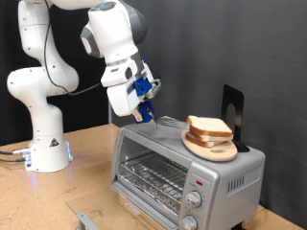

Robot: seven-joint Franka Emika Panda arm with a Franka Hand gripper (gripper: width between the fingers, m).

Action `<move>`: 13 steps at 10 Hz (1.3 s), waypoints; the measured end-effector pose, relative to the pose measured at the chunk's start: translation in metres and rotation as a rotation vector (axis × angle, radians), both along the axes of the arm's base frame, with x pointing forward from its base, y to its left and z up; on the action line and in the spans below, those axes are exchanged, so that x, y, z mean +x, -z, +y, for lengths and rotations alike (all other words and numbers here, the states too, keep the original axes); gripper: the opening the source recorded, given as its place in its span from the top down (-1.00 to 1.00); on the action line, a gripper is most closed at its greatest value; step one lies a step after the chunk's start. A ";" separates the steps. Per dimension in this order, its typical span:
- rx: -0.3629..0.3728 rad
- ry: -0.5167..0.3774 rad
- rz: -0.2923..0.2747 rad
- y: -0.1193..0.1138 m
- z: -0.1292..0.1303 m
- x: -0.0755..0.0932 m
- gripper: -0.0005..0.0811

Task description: Make a piece of toast with the oven

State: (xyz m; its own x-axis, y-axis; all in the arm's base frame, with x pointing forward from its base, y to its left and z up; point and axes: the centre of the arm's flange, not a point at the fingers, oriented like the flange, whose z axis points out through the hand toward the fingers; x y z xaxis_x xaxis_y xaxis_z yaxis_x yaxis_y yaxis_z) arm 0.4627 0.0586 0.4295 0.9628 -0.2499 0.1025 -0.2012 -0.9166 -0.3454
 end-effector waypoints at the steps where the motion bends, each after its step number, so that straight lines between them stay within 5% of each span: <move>1: 0.001 0.002 0.003 0.001 0.002 0.004 0.03; 9: -0.133 -0.083 -0.063 0.000 0.022 0.030 0.03; 13: -0.126 -0.109 -0.044 -0.002 0.034 0.039 0.03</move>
State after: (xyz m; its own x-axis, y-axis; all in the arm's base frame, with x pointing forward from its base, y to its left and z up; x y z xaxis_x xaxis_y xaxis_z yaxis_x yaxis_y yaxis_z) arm 0.5015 0.0928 0.4314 0.9774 -0.1272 0.1688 -0.0858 -0.9687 -0.2328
